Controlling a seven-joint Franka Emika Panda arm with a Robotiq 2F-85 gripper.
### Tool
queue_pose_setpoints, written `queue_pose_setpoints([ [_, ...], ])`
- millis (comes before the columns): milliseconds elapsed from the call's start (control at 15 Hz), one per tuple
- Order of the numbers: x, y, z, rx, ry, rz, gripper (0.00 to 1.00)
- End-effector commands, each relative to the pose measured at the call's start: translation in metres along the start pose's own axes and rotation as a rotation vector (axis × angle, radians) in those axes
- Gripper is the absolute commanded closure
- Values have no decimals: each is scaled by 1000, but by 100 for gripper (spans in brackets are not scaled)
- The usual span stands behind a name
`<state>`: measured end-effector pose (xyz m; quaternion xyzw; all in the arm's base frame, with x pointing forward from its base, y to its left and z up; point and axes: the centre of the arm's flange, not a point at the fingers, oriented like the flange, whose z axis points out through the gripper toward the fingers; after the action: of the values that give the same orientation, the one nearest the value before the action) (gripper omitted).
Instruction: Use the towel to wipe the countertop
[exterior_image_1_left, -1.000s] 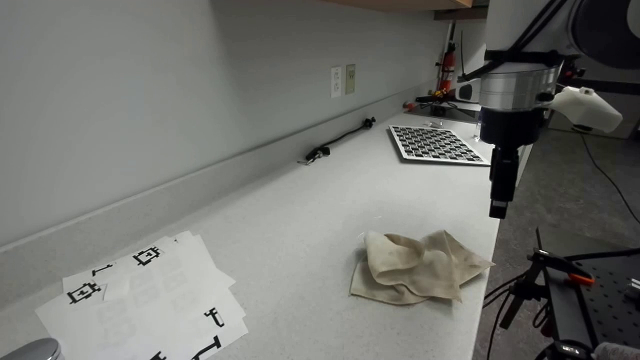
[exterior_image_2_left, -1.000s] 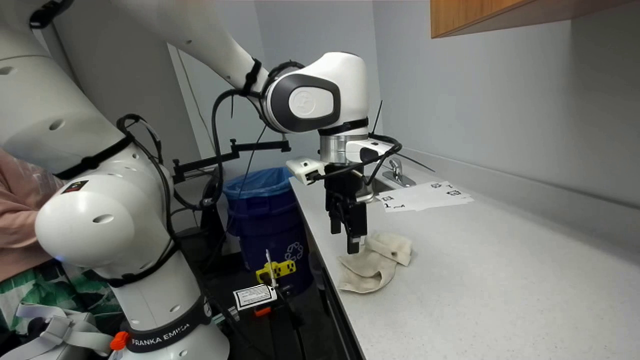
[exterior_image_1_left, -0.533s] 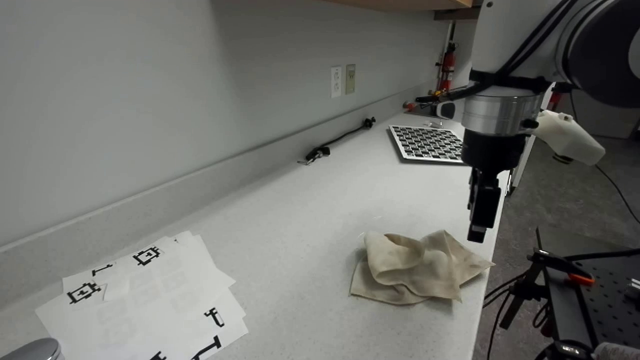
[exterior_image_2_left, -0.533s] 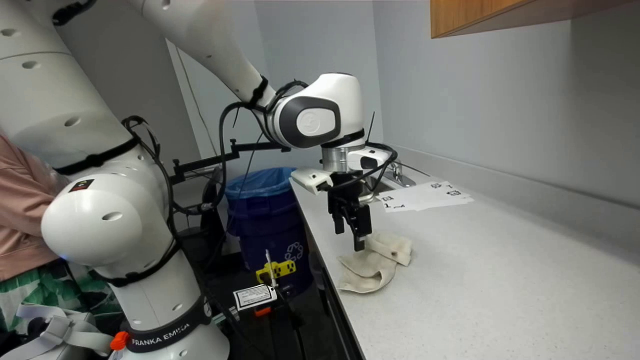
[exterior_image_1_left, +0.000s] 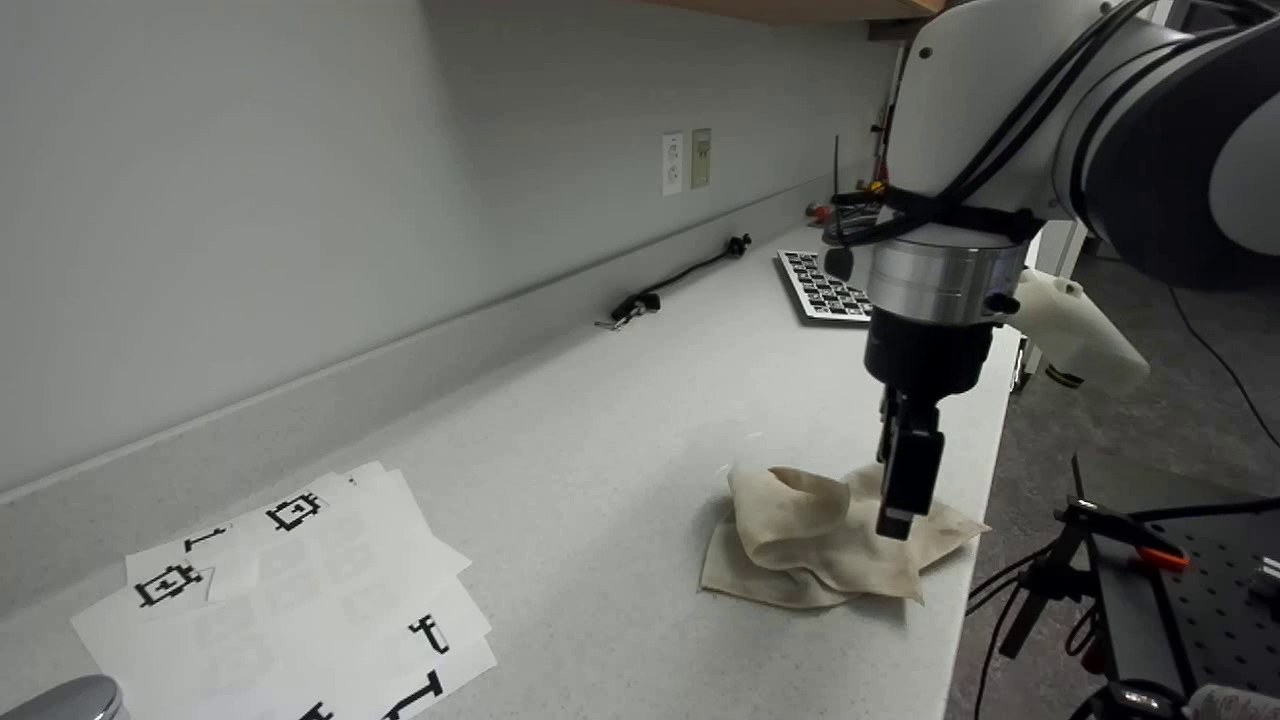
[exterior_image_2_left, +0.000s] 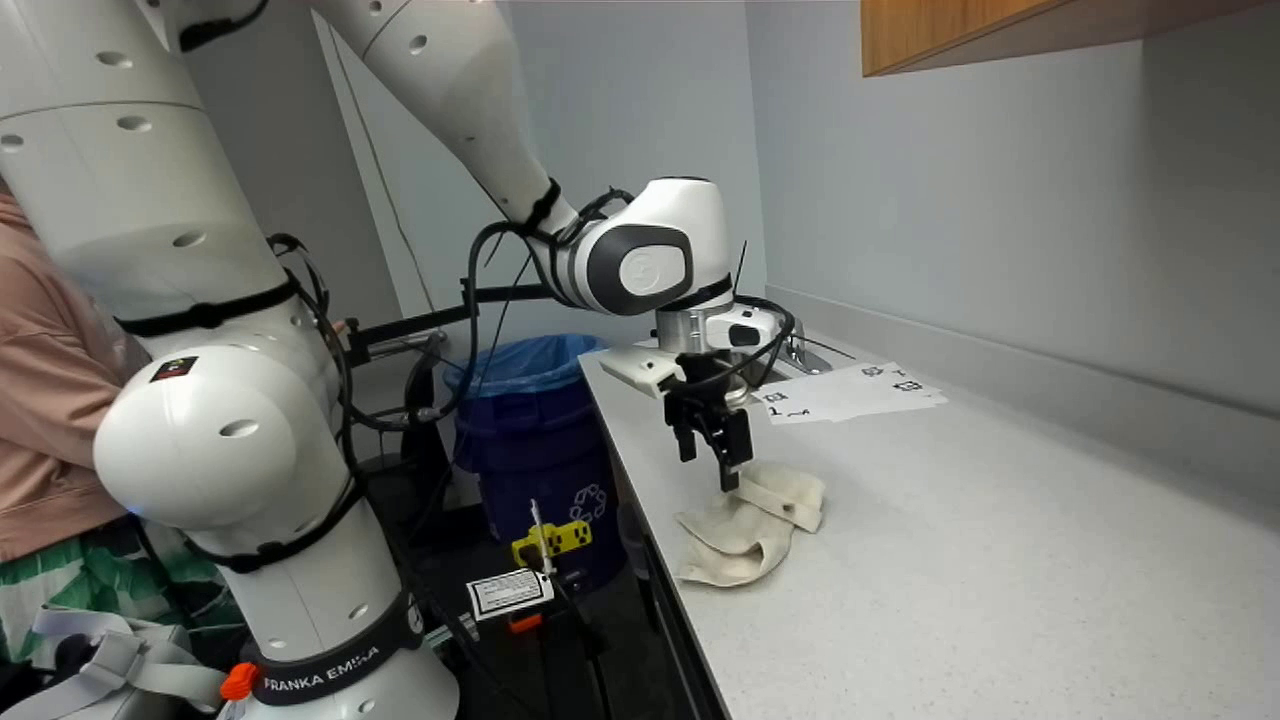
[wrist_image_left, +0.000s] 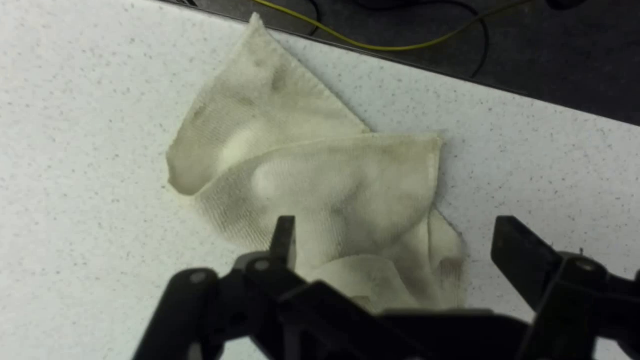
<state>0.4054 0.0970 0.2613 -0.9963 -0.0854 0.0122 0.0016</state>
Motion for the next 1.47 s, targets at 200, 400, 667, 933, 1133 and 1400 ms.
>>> queue_pose_setpoints([
  [200, 9, -1, 5, 4, -4, -1, 0],
  [400, 9, -1, 5, 4, -4, -1, 0],
  [667, 12, 1, 8, -2, -3, -14, 0],
  [933, 15, 0, 9, -3, 0, -20, 0],
  [1133, 19, 2, 15, -2, 18, 8, 0],
  [1400, 14, 2, 12, 6, 4, 10, 0],
])
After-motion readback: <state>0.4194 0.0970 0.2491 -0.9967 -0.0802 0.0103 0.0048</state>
